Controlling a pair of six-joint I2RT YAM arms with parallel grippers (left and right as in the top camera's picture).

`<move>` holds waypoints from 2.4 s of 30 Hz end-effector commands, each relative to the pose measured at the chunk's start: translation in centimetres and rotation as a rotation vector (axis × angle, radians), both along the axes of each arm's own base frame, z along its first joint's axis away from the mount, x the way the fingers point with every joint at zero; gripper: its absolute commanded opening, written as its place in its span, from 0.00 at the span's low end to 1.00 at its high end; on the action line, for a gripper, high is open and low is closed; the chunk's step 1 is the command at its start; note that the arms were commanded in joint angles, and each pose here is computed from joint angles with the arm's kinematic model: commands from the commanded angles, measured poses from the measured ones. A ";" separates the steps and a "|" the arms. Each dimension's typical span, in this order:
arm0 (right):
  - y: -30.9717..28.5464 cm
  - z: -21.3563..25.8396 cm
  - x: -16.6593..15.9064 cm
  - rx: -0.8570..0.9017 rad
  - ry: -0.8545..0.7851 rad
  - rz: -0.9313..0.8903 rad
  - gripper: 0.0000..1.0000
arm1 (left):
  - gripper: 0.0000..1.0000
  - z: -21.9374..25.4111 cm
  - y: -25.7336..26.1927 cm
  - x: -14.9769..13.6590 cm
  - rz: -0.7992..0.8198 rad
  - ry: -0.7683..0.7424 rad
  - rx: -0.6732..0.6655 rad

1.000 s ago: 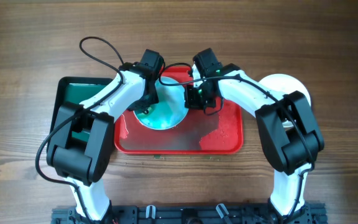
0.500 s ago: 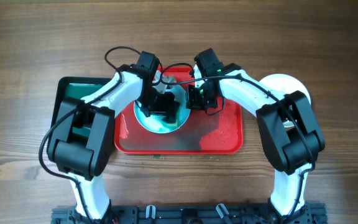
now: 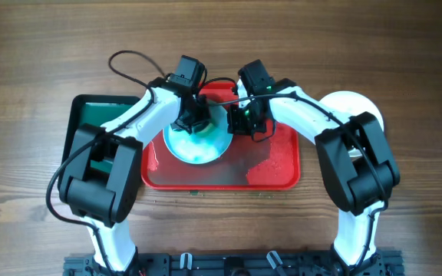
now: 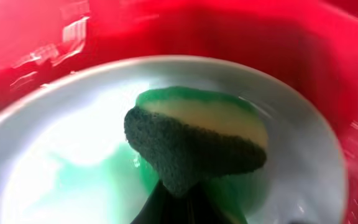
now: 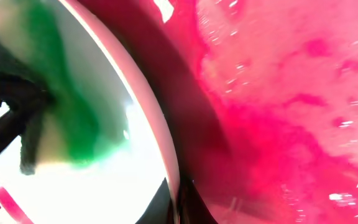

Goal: Clean dirty plates on tray and stack at the side
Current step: 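Scrub the third plate with the sponge while the right gripper holds it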

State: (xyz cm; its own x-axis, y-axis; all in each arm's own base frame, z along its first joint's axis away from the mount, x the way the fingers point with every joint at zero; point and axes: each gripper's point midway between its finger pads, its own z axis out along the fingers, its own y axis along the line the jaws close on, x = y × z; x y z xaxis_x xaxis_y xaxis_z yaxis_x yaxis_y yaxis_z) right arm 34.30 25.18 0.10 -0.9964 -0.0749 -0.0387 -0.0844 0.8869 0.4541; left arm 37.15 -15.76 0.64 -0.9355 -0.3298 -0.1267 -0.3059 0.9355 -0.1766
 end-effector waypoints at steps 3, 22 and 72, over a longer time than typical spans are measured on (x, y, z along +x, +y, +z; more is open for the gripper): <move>-0.8 -1.9 -1.1 -0.040 0.046 0.010 0.04 | 0.04 -3.1 4.7 -4.3 0.431 0.188 0.153; -0.7 -1.9 -1.0 -0.039 0.045 0.010 0.04 | 0.04 -2.5 -3.6 -4.9 -0.473 0.108 -0.098; -0.2 -1.6 0.0 -0.013 0.005 0.000 0.04 | 0.04 -2.7 6.3 -4.1 -0.011 0.138 0.348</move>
